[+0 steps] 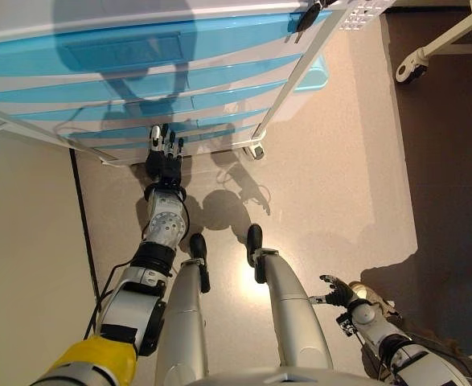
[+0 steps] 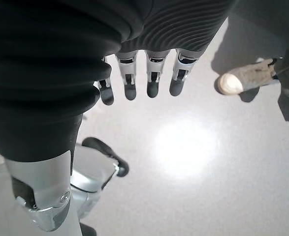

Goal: Open the drawer and pick up the medicine

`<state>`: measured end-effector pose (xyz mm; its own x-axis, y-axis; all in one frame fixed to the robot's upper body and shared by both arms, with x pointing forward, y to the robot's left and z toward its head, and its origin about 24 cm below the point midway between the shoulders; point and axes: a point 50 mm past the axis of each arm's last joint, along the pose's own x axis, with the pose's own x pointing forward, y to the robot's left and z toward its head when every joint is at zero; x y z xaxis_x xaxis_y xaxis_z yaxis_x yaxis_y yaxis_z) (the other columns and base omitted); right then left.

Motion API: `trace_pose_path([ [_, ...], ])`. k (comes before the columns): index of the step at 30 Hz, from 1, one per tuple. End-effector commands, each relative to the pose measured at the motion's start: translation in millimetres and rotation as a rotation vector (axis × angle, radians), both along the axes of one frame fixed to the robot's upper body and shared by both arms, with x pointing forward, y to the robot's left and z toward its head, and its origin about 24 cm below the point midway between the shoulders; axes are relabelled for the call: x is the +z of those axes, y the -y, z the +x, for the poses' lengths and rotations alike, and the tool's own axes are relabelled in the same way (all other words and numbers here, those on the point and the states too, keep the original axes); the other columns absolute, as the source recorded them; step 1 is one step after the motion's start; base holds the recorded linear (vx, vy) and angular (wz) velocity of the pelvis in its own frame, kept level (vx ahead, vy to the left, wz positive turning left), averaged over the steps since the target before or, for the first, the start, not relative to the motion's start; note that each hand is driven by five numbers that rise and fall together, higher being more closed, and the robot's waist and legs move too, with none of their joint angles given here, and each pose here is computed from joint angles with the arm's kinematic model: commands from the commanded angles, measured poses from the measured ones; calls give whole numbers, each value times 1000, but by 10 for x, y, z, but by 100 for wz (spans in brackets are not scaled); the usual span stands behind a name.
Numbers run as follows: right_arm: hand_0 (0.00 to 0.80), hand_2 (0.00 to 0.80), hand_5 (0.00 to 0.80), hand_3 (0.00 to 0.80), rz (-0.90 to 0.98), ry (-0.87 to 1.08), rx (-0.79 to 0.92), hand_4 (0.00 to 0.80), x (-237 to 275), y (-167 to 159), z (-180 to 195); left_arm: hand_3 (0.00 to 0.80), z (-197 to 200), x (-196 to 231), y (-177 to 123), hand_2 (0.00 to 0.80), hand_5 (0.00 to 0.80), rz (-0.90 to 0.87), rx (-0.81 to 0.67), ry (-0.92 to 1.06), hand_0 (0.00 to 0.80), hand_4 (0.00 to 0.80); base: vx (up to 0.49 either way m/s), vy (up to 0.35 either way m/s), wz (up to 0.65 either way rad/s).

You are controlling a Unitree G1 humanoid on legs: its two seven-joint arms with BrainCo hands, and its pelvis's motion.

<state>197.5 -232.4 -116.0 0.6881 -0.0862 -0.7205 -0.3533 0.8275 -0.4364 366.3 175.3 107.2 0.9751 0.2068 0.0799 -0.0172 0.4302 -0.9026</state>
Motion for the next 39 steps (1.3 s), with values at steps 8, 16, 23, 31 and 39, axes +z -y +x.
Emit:
trace_pose_path([
  [8,0,0,0,0,-105,-120,35,0,-74,341,-354,0,-33,1434,59,0,0,114,-18,602,0,0,4,-11,2],
  [16,0,0,0,0,-114,-133,50,0,-84,345,-377,0,-79,1447,126,0,0,124,-62,634,0,0,7,-12,3],
  [23,0,0,0,0,-116,-146,55,0,-98,343,-404,0,-78,1431,120,0,0,138,-67,630,0,0,6,-9,5],
  [31,0,0,0,0,-126,-148,66,0,-96,335,-385,0,-62,1474,57,0,0,101,-34,630,0,0,0,0,0],
  [39,0,0,0,0,-136,-170,84,0,-107,355,-423,0,-33,1543,53,0,0,133,-45,644,0,0,0,0,0],
])
